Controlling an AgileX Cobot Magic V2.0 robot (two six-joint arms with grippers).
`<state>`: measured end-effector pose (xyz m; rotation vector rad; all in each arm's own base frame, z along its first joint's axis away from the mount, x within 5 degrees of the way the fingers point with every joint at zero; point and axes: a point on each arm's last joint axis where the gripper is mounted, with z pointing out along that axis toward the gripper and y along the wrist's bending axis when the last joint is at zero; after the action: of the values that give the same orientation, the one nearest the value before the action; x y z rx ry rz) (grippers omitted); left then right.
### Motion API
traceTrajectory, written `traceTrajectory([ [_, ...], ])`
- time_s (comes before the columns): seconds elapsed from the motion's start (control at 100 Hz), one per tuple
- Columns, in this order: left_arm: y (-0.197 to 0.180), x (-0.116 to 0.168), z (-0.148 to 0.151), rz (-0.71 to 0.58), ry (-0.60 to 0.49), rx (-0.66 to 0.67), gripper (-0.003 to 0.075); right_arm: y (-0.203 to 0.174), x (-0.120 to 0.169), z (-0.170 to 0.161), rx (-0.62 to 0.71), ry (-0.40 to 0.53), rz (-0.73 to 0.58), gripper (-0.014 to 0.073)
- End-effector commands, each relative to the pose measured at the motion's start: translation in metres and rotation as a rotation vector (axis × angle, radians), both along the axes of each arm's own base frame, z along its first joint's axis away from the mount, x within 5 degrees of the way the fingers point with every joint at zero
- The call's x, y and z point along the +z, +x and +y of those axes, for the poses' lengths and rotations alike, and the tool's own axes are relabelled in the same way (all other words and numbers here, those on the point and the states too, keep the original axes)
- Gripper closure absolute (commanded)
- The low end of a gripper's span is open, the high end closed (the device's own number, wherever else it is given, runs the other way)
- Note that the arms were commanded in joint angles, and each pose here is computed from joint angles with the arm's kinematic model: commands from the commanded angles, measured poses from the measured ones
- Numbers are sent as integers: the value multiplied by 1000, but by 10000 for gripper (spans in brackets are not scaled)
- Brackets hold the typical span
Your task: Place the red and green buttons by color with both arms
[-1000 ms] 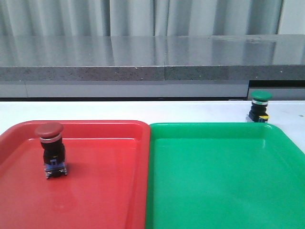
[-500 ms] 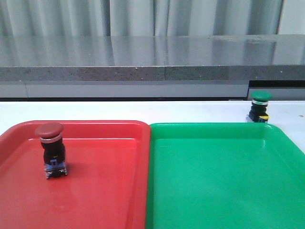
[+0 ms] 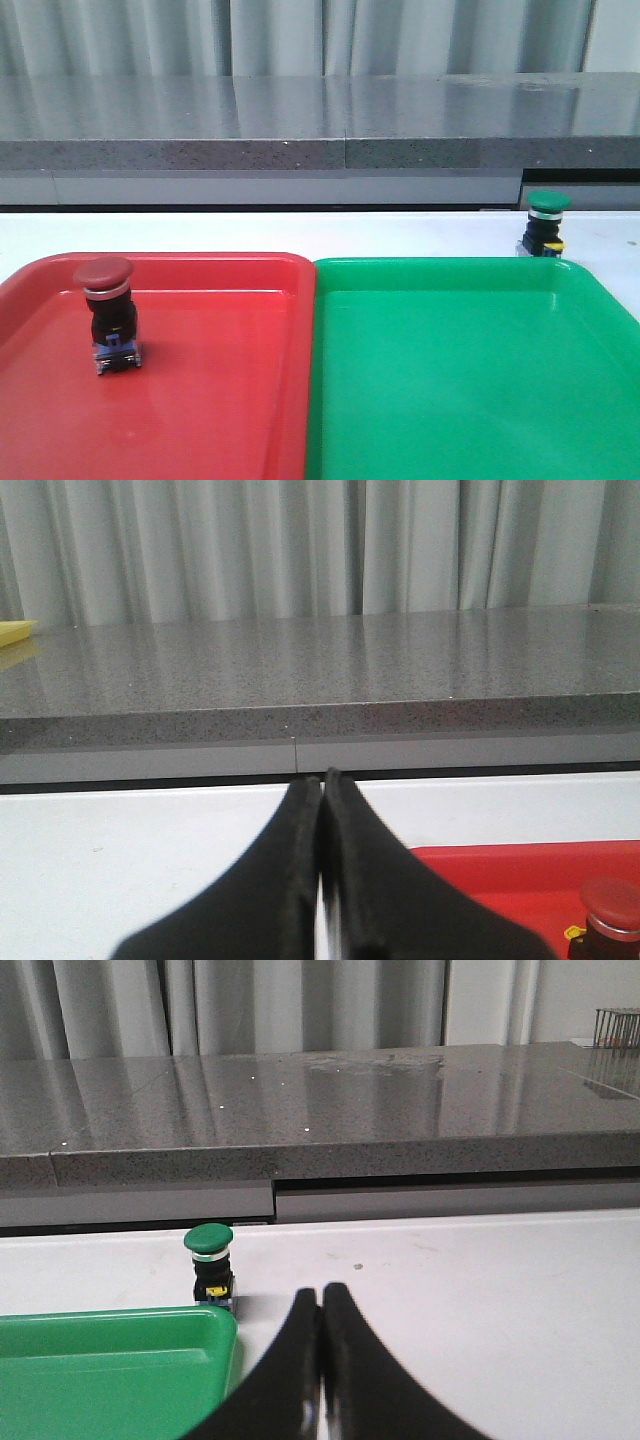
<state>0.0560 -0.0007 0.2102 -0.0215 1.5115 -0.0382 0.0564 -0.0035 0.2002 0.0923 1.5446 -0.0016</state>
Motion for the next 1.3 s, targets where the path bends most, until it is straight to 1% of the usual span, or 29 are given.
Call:
traceTrajectory([
  [0.0, -3, 5, 1, -96, -11, 7, 741, -3, 14, 1, 4, -17, -111, 652],
  [0.18, -3, 5, 1, -96, -11, 7, 741, -5, 22, 1, 4, -18, -129, 652],
  [0.27, -3, 5, 1, -96, -11, 7, 741, -6, 32, 1, 3, -19, -136, 652],
  [0.37, -3, 5, 1, -96, -11, 7, 741, -8, 47, 1, -1, -45, -157, 652],
  [0.52, -3, 5, 1, -96, -11, 7, 741, -6, 69, 0, -6, -62, -125, 652],
  [0.69, -3, 5, 1, -96, -11, 7, 741, 6, 94, -1, -10, -79, -74, 652],
  [0.83, -3, 5, 1, -96, -11, 7, 741, 23, 116, -2, -9, -75, -39, 652],
  [1.0, -3, 5, 1, -96, -11, 7, 741, 53, 140, -4, -9, -70, 43, 652],
  [1.16, -3, 5, 1, -96, -11, 7, 741, 90, 153, -6, -9, -64, 144, 652],
  [1.29, -3, 5, 1, -96, -11, 7, 741, 120, 160, -8, -9, -39, 247, 652],
])
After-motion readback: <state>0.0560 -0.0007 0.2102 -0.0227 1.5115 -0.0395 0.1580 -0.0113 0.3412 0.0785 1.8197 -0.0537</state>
